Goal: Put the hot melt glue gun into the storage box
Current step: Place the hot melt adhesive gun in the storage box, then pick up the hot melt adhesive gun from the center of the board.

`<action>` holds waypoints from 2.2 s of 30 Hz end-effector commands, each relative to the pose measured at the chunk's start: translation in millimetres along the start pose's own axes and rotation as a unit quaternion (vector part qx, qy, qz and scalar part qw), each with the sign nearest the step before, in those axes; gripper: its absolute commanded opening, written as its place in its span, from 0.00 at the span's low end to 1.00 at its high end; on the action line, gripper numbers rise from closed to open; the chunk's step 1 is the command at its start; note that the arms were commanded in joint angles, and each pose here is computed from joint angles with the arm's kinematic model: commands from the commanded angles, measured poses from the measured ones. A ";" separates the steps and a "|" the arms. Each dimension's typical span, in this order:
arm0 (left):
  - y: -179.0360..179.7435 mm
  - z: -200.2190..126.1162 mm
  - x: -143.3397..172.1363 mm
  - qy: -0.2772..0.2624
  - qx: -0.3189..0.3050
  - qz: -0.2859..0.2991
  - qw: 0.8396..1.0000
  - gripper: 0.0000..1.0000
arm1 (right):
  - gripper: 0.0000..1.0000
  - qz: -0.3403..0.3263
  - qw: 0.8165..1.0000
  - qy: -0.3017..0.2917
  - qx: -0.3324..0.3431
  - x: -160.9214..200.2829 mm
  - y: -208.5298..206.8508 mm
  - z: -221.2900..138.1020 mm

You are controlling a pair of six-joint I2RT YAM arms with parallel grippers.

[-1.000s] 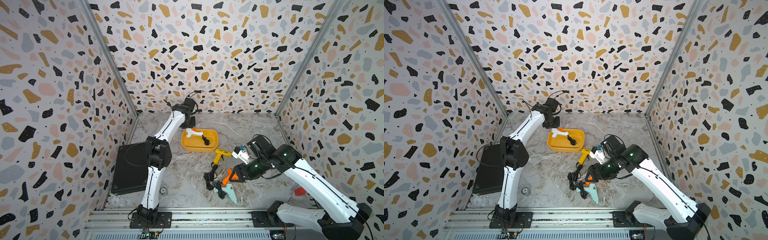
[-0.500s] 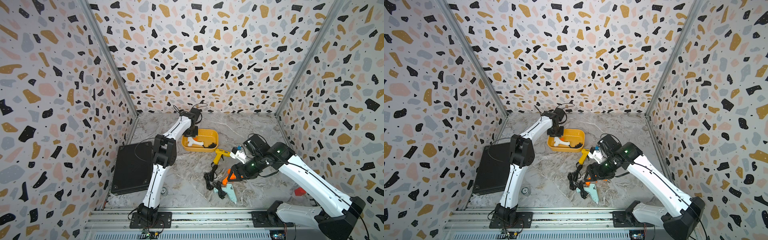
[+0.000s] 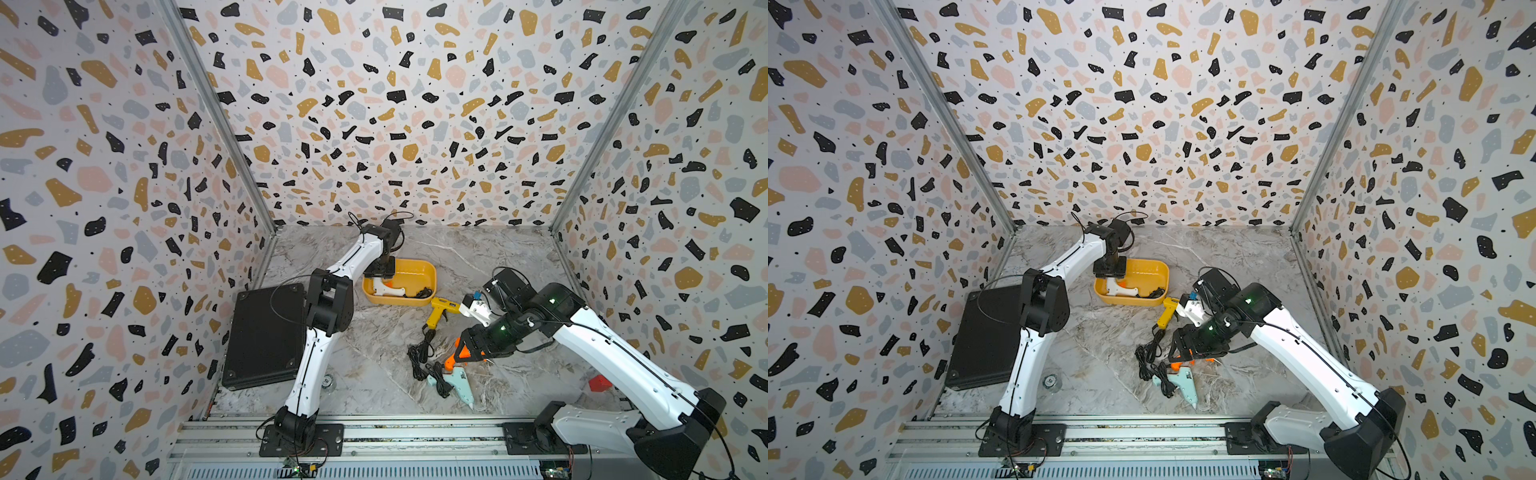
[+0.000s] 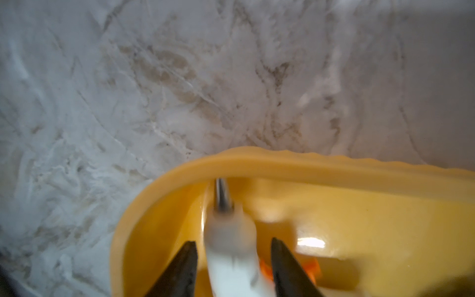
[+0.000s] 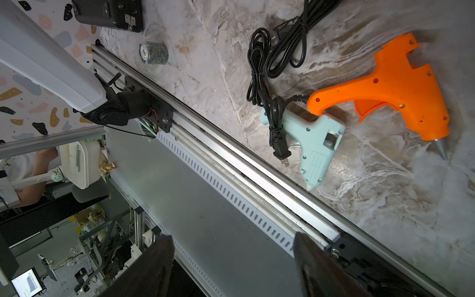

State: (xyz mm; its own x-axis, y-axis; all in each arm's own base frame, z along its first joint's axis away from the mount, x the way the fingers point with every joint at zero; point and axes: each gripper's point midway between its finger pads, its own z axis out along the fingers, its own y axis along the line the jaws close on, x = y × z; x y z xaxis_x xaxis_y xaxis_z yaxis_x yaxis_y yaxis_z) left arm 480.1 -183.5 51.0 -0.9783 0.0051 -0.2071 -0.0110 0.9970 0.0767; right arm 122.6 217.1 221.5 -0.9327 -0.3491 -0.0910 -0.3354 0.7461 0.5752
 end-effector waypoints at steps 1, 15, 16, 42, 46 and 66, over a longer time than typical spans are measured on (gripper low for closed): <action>-1.9 -12.3 1.0 0.001 0.000 0.005 1.000 0.61 | 0.79 0.002 1.000 -0.016 0.005 -2.2 4.8 -11.4; 24.1 -206.6 12.7 -0.161 0.028 -0.002 0.987 0.67 | 0.79 0.022 0.996 -0.071 0.047 -8.4 -6.3 -28.0; 30.8 -216.8 23.8 -0.171 0.034 -0.010 0.985 0.66 | 0.79 0.028 0.996 -0.069 0.057 -9.3 -11.0 -24.9; 137.2 -225.8 299.4 -0.095 0.116 -0.090 0.985 0.58 | 0.57 0.237 0.953 -0.120 0.146 -100.0 -69.1 42.4; 141.2 -223.6 321.3 -0.091 0.136 -0.088 0.983 0.59 | 0.57 0.267 0.939 -0.138 0.167 -99.4 -77.5 42.6; 162.9 -256.6 313.1 -0.120 0.096 -0.095 0.984 0.59 | 0.56 0.314 0.915 -0.142 0.210 -189.1 -98.3 113.4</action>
State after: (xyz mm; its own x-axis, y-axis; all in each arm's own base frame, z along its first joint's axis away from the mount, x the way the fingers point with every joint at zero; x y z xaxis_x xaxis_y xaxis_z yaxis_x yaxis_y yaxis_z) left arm 119.3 -48.1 240.5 -0.8964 -0.1814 -0.4044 -0.1083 0.9744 -0.1971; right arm 301.9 272.8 83.4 -0.9534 0.2944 -0.0665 0.2733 0.9356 0.2235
